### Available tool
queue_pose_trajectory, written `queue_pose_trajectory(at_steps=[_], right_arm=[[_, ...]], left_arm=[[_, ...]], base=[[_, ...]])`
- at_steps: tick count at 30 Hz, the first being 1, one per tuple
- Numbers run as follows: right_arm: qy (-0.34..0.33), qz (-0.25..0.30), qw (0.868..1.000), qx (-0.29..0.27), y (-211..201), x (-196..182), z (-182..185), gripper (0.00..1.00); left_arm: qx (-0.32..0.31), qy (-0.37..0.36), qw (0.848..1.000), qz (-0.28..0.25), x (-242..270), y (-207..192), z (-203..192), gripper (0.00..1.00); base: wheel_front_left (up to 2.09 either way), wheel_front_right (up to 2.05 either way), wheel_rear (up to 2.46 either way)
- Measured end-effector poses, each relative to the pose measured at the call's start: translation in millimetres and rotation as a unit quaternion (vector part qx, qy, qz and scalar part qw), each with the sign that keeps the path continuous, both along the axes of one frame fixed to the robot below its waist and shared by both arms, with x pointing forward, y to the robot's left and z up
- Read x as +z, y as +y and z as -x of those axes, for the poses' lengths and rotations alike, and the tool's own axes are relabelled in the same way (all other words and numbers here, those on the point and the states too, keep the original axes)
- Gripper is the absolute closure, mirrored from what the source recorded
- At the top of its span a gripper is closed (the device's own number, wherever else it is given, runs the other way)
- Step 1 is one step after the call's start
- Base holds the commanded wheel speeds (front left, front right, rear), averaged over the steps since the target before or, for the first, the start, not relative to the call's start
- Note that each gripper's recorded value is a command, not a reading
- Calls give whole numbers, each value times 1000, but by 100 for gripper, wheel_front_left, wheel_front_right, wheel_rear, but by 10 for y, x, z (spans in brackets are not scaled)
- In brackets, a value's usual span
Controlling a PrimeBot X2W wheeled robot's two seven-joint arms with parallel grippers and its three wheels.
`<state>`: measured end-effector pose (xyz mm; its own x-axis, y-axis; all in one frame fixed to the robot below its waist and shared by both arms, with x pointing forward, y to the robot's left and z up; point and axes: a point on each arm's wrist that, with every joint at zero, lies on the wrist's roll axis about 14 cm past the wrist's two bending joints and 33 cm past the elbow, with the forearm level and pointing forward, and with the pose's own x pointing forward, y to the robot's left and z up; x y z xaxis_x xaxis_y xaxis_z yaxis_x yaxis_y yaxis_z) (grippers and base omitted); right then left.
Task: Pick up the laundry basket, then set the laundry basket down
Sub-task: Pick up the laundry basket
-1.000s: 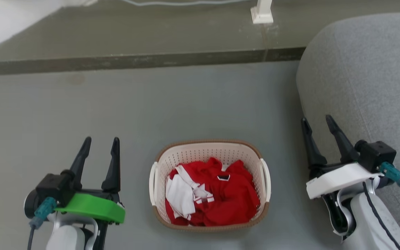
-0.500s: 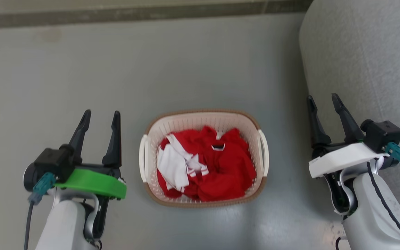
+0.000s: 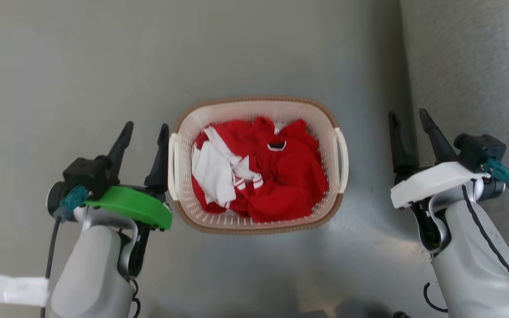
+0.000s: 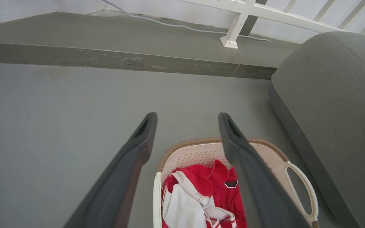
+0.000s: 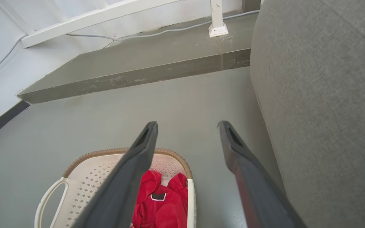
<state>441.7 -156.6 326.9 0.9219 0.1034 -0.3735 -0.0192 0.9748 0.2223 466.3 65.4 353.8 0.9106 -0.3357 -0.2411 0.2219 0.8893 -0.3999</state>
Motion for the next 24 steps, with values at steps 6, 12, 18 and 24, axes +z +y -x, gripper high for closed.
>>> queue_pose_trajectory(at_steps=[6, 12, 18, 24], right_arm=[[56, -1, 998, 15, 81, -420, 29, 0], [94, -1, 995, 29, 157, -761, -17, 0], [136, 0, 990, 44, 227, -1120, -14, 0], [180, 1, 982, 61, 301, -1470, 68, 0]], left_arm=[[-18, 52, 998, -3, -413, -94, 17, 0], [-11, 105, 994, -3, -823, -53, -19, 0], [-14, 152, 988, -12, -1209, -23, -39, 0], [-38, 189, 981, -19, -1536, -111, -16, 0]], base=[[0, 0, 0], [0, 0, 0], [0, 0, 0], [0, 0, 0]])
